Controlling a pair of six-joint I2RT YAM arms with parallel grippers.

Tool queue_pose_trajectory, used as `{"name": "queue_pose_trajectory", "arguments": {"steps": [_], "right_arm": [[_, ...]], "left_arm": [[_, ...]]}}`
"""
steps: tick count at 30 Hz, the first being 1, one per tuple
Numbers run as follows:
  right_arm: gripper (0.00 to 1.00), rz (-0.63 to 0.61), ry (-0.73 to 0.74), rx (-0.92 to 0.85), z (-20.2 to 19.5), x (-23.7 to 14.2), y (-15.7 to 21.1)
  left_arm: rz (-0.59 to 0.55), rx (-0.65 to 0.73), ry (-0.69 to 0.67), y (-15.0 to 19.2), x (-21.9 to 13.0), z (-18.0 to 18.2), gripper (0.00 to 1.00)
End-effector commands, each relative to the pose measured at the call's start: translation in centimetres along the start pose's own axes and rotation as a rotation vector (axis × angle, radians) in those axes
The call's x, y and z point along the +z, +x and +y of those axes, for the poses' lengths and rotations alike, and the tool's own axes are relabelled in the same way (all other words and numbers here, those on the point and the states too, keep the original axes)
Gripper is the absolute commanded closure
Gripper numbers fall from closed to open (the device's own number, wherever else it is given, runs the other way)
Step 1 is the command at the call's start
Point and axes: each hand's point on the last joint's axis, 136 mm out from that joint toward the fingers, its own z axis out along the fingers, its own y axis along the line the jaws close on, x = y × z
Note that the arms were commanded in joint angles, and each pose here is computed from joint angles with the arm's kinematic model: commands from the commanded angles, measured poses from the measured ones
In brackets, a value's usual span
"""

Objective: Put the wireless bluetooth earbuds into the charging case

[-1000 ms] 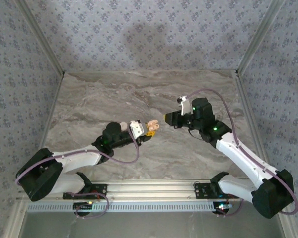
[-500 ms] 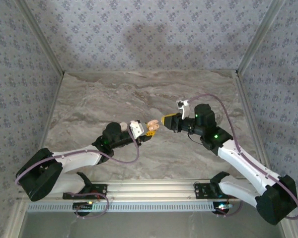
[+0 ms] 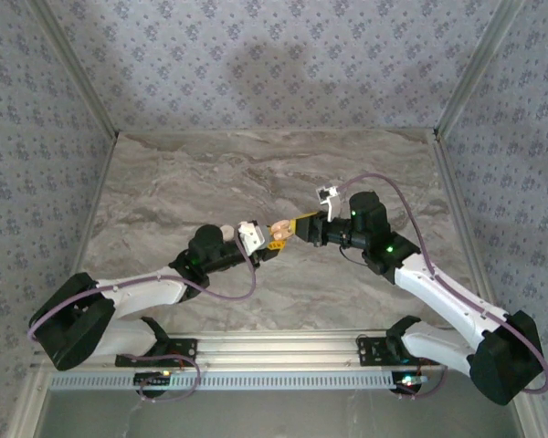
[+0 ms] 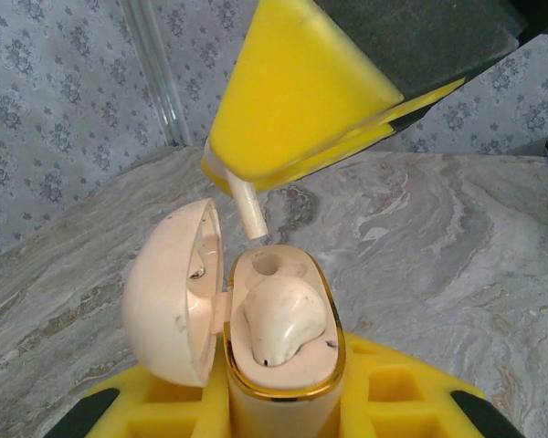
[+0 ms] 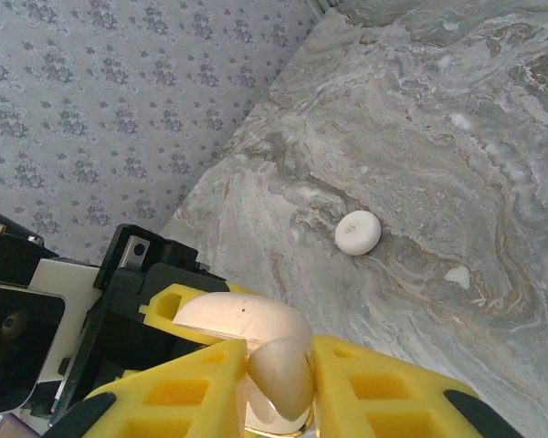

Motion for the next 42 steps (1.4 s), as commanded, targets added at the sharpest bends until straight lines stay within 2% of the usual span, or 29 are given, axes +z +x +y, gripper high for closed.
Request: {"name": "queue_pose_trajectory", "arguments": {"steps": [1, 20, 27, 35, 42], "right_arm": [[0.73, 0.016, -0.016, 0.001, 0.3, 0.1, 0.5], [0.74, 0.037, 0.078, -0.035, -1.1, 0.0, 1.2], [0.74, 0.081, 0.038, -0.059, 0.1, 0.5, 1.5], [0.74, 0.154, 0.112, -0.103, -0.1, 0.4, 2.3], [0.59, 0.117, 0.062, -0.107, 1.3, -0.1, 1.3]], "left_arm": [[-0.082, 0.023, -0.016, -3.1, 0.0, 0.5, 0.89], [-0.098, 0.03, -0.016, -3.8, -0.1, 0.5, 0.89], [-0.09, 0.036, -0.016, -3.8, -0.1, 0.5, 0.89], [-0.081, 0.042, -0.018, -3.6, -0.1, 0.5, 0.89], [-0.074, 0.041, -0.021, -3.4, -0.1, 0.5, 0.89]]}}
